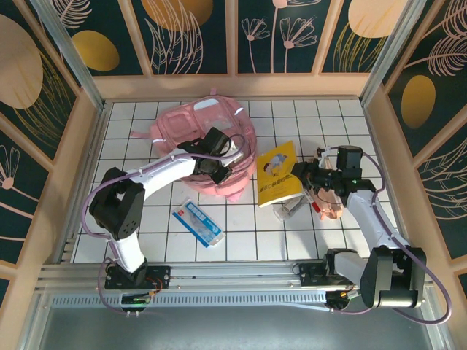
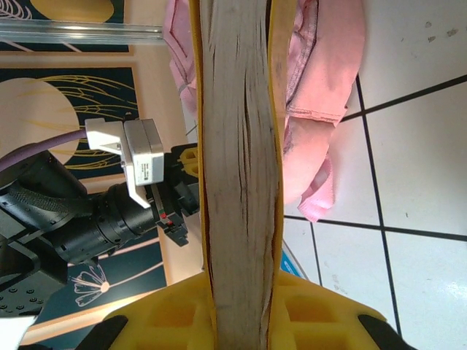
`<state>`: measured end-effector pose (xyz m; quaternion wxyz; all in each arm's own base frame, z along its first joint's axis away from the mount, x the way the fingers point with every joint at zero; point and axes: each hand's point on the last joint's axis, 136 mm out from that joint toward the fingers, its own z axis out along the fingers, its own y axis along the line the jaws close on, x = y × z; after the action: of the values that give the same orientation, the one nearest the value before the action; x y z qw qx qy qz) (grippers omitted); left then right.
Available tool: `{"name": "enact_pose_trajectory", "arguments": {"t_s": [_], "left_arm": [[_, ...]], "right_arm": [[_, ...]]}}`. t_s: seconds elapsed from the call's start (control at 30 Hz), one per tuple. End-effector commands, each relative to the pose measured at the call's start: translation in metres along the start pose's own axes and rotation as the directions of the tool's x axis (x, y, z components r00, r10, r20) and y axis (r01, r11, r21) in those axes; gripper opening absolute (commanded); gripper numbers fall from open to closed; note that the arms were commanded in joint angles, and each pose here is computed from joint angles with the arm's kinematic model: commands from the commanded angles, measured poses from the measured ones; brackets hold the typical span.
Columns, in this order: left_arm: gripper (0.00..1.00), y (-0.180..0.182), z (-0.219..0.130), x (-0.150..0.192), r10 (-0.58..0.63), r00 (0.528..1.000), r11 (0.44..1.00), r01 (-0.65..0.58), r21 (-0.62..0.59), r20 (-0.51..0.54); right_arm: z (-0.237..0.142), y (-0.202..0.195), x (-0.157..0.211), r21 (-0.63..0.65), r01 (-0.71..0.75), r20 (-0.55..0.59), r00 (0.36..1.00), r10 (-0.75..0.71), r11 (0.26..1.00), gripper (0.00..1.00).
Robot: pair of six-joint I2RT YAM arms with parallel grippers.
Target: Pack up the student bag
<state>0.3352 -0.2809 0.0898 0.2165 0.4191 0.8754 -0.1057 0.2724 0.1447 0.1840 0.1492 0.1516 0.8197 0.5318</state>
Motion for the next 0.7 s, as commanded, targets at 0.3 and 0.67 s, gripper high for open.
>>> {"name": "enact_pose_trajectory", "arguments": {"t_s": [0.3,0.67], "left_arm": [[0.0,0.01,-0.045,-0.038,0.011,0.997,0.999,-0.008,-0.04,0.082],[0.0,0.065,-0.169,-0.122,0.117,0.933,0.917,0.03,-0.398,0.341]], "right_arm": [[-0.002,0.024,0.01,-0.085,0.076,-0.061,0.995,-0.081,0.993,0.0],[0.024,0.039,0.037,-0.171,0.063,-0.212,0.972,-0.099,0.983,0.0]]}}
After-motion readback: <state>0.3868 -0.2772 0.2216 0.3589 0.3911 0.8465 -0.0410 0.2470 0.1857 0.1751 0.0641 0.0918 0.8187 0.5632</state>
